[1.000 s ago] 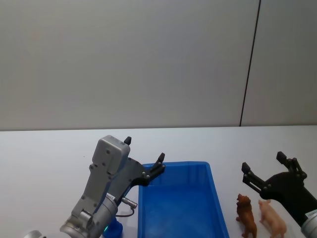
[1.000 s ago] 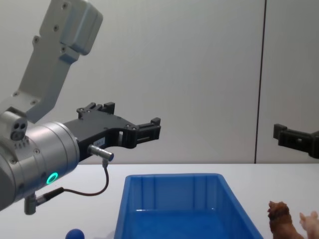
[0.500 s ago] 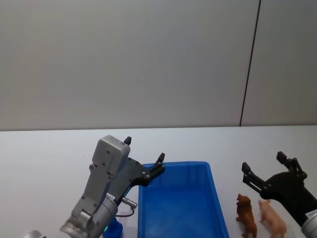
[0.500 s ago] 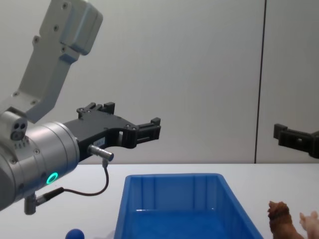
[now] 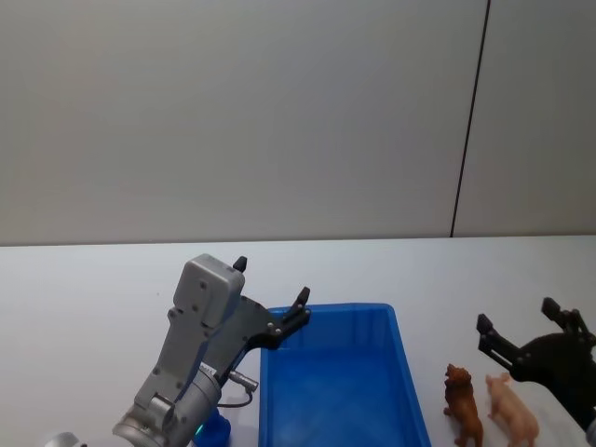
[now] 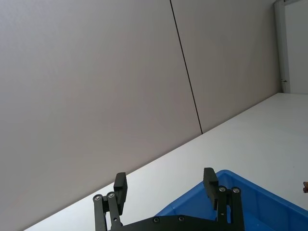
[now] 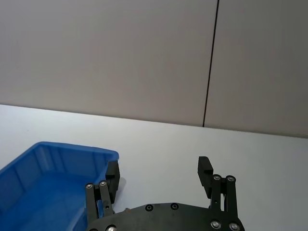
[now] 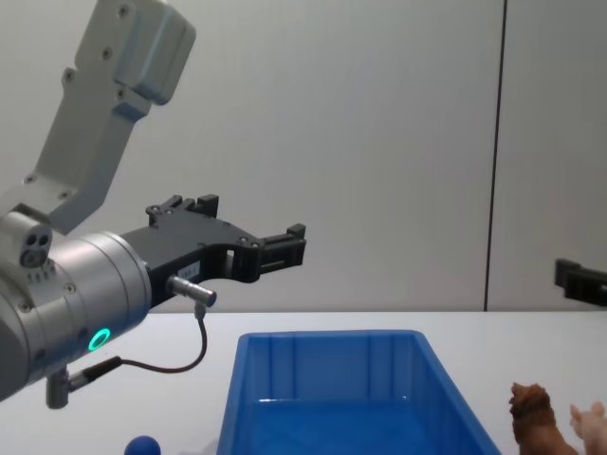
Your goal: Pick up the two dolls from the table and place them into the box.
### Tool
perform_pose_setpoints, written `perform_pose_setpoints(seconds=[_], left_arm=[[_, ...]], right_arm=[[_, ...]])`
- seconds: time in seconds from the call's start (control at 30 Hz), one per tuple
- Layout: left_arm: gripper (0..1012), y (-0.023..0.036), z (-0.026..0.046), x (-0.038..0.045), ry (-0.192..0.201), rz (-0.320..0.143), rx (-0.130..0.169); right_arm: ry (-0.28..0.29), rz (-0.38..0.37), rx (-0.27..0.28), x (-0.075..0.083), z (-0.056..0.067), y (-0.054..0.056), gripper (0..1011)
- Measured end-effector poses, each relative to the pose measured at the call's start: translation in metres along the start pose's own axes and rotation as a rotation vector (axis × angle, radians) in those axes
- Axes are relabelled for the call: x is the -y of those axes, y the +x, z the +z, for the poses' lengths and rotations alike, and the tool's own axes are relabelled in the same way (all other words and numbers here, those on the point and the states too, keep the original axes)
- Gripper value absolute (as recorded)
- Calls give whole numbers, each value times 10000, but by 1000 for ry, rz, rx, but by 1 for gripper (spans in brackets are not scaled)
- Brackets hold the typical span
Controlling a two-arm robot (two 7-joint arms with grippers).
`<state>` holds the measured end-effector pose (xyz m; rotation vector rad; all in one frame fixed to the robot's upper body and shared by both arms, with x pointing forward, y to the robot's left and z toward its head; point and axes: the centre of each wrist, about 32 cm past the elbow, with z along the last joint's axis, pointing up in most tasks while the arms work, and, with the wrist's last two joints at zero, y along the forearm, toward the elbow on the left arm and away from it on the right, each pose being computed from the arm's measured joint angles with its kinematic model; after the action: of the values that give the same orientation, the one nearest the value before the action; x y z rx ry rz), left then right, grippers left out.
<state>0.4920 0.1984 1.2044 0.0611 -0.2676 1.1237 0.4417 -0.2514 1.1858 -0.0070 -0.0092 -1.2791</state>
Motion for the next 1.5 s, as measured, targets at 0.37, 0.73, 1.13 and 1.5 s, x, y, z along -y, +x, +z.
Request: perform_pose_setpoints(seconds=[0.37,0.73,1.13,1.5], left_arm=[[1001,0,0,0,0,0,0],[1001,0,0,0,0,0,0],[1001,0,0,0,0,0,0],[1001,0,0,0,0,0,0]], right_arm=[[-95,-47,-9,65,-53,84,1001],[-188,-68,7,130,-153,103,1001],[-265,-74,25,172,-298,96,1001],[-320,-55,26,170,-452,95,1001]])
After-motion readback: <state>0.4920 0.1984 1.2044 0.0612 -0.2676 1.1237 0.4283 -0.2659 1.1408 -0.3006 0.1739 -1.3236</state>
